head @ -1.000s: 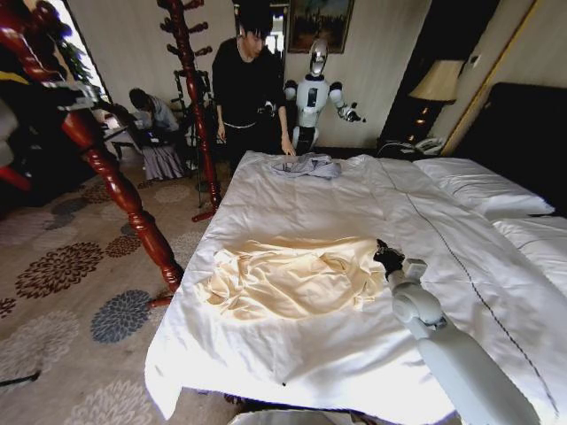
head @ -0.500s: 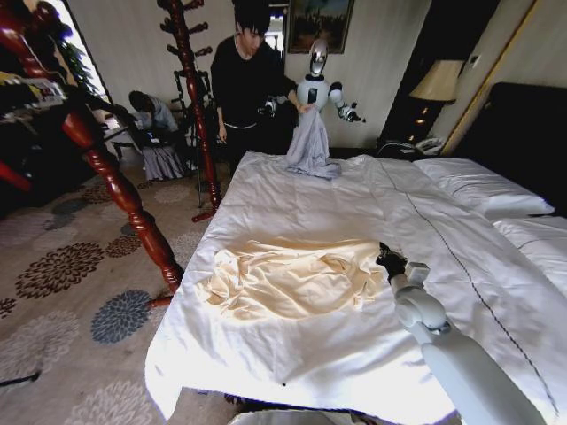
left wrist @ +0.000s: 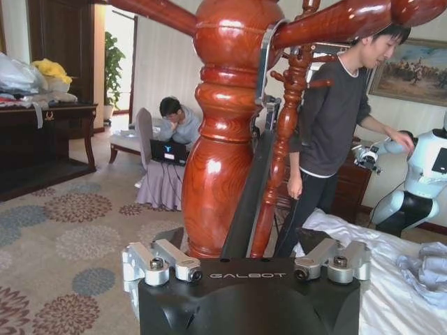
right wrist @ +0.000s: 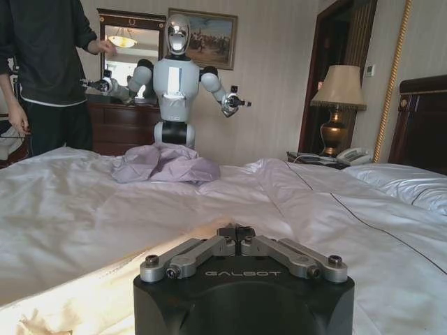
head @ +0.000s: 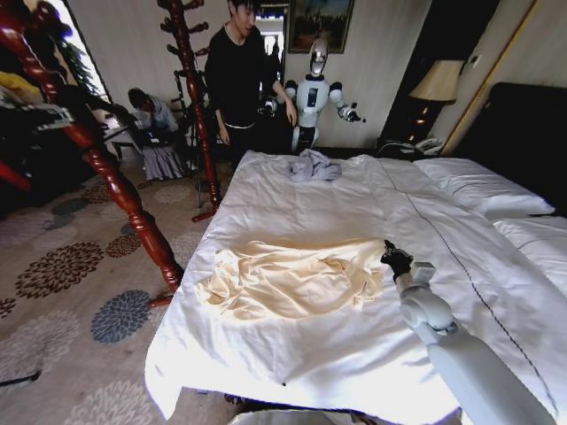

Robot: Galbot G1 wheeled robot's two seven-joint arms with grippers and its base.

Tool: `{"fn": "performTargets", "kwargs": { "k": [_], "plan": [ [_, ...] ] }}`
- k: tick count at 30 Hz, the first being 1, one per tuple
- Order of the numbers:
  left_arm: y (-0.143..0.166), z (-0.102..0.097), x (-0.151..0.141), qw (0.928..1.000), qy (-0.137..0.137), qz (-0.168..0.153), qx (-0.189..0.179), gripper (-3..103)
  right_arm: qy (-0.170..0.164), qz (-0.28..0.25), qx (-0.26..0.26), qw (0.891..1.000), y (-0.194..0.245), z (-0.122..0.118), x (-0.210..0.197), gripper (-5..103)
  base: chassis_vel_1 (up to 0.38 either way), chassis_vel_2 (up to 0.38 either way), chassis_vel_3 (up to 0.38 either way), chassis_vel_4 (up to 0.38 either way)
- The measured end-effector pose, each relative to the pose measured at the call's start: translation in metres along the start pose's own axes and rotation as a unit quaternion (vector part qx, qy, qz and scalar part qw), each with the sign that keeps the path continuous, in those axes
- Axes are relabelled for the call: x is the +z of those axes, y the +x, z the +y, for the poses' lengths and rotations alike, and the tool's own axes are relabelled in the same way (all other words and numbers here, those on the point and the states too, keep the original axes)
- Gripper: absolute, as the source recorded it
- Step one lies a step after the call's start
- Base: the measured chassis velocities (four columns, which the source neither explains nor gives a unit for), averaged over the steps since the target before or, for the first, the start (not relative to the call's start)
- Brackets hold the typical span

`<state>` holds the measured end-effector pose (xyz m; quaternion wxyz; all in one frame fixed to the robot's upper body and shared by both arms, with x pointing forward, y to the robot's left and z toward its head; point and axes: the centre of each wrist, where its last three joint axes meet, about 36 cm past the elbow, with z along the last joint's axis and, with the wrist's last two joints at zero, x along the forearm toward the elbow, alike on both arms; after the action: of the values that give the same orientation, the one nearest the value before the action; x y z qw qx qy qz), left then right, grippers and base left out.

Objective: Pick up the clothes from the bed and hang them on the clothes hanger.

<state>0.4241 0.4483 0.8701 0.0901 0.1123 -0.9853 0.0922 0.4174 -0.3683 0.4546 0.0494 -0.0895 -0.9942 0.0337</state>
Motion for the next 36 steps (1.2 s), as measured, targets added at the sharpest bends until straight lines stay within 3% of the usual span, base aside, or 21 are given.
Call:
{"fn": "performTargets", "kwargs": {
  "k": [1,3,6,9,12,15,16,18,21,36],
  "plan": [
    [-0.001,0.000,0.000,1.0000,0.001,-0.001,-0.001,84,-0.001,-0.001,0.000,1.000,-0.001,0.000,0.000,0,0.000,0.000,0.000,0.000],
    [-0.001,0.001,0.001,1.0000,0.002,-0.002,-0.001,84,-0.002,-0.001,0.000,1.000,-0.001,0.000,0.000,0,0.000,0.000,0.000,0.000],
    [-0.002,0.001,0.001,1.0000,0.005,-0.004,0.002,68,-0.004,-0.001,0.000,1.000,-0.003,0.001,0.001,0,0.000,0.000,0.000,0.000],
    [-0.003,0.002,0.001,1.0000,0.006,-0.004,0.003,62,-0.006,-0.001,-0.002,1.000,-0.004,0.003,0.002,0,0.000,0.000,0.000,0.000],
    [-0.005,0.002,0.003,0.9999,0.009,-0.005,0.004,46,-0.009,-0.001,-0.004,1.000,-0.005,0.005,0.003,0,0.000,0.000,0.000,0.000],
    [-0.005,0.001,0.004,0.9999,0.009,-0.007,0.004,41,-0.008,-0.001,-0.005,1.000,-0.005,0.005,0.004,0,0.000,0.000,0.000,0.000],
    [-0.005,0.000,0.005,0.9999,0.009,-0.010,0.005,30,-0.008,0.000,-0.005,1.000,-0.005,0.005,0.005,0,0.000,0.000,0.000,0.000],
    [-0.004,-0.001,0.005,0.9998,0.010,-0.012,0.010,30,-0.008,0.000,-0.005,1.000,-0.005,0.005,0.005,0,0.000,0.000,0.000,0.000],
    [-0.004,-0.002,0.005,0.9994,0.015,-0.020,0.024,17,-0.007,0.001,-0.004,1.000,-0.005,0.005,0.006,0,0.000,0.000,0.000,0.000],
    [0.007,-0.013,0.004,0.9975,0.002,-0.061,0.035,16,-0.015,0.004,-0.001,1.000,-0.004,0.007,0.008,0,0.000,0.000,0.000,0.000]
  ]
}}
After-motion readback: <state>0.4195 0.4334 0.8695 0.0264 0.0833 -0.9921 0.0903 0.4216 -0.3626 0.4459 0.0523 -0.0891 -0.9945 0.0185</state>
